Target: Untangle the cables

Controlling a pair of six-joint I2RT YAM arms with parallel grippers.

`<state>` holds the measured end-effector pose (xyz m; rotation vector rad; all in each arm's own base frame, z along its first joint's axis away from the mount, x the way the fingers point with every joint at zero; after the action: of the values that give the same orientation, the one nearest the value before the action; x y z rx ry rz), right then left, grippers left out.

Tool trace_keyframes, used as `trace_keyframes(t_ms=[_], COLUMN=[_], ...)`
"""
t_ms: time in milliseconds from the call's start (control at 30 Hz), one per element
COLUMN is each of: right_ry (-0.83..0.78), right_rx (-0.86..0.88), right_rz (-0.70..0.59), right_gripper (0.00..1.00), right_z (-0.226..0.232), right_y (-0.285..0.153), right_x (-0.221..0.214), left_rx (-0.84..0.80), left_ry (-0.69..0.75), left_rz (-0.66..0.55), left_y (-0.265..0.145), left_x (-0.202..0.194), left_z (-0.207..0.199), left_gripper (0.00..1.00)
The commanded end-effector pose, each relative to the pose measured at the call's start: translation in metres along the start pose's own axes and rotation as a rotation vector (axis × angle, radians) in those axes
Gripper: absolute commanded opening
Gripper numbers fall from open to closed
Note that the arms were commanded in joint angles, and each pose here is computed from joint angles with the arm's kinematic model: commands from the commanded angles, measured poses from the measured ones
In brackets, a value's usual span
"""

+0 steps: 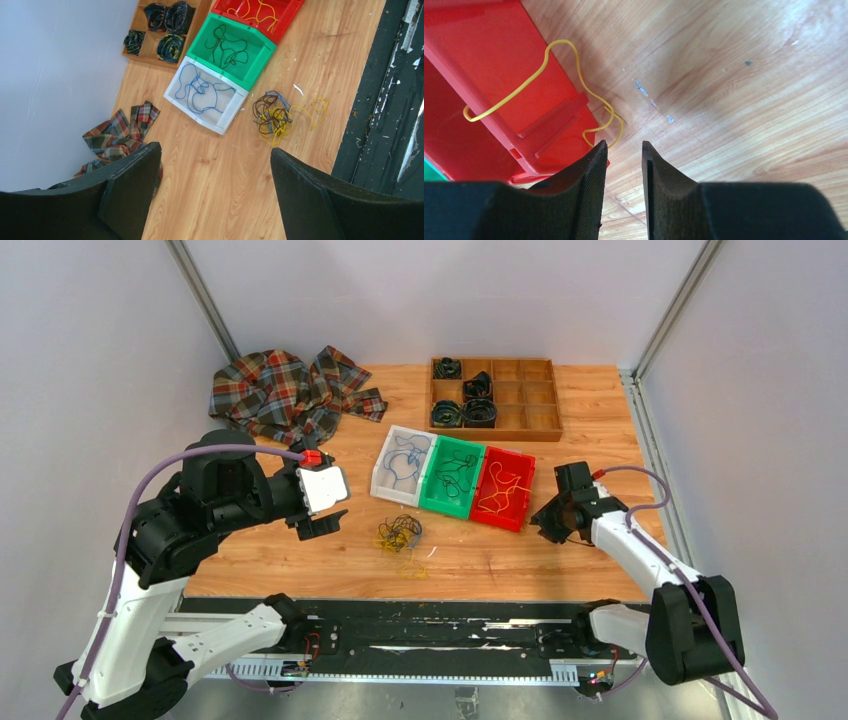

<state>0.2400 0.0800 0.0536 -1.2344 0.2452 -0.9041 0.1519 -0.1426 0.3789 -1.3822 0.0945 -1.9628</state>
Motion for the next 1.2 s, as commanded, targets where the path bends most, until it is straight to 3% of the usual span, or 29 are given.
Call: trace_keyframes(t_ms=[0,400,867,1167], right_ry=[0.080,0.153,0.220,0.236], right_rx=[-0.061,-0.056,-0.022,0.016], right_rz=[-0.065,0.026,-0.079,0.009], right_gripper=[0.32,0.33,0.34,0.34], right_z=[-0.016,-0.002,-0.012,0.009], right_y=[-0.003,0.022,0.003,0.020], right_x=[0.009,-0.001,0.014,0.009], left_rx=[-0.016,-0.016,-0.013,-0.017], left_ry=[-0.008,-0.008,-0.010,-0.017], left_rz=[-0.021,-0.021,-0.029,-0.031], left_y=[0.001,0.001,-0.001,-0.001], left_x=[0.004,0.005,0.007,0.008], left_z=[-0.003,-0.003,-0.002,-0.003], left_gripper=[0.84,0.84,0.84,0.84])
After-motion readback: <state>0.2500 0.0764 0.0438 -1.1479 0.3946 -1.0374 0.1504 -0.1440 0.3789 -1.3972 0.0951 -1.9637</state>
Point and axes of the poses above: each gripper's point midway between its finger pads, its own y axis out along the fingers, its own z axis along the line the jaws close on, x = y × z, the point moved 1 cm from there along -y, back along the fingers, and after that the axes turned 3 degrees about -y, right-handed, at the moved point
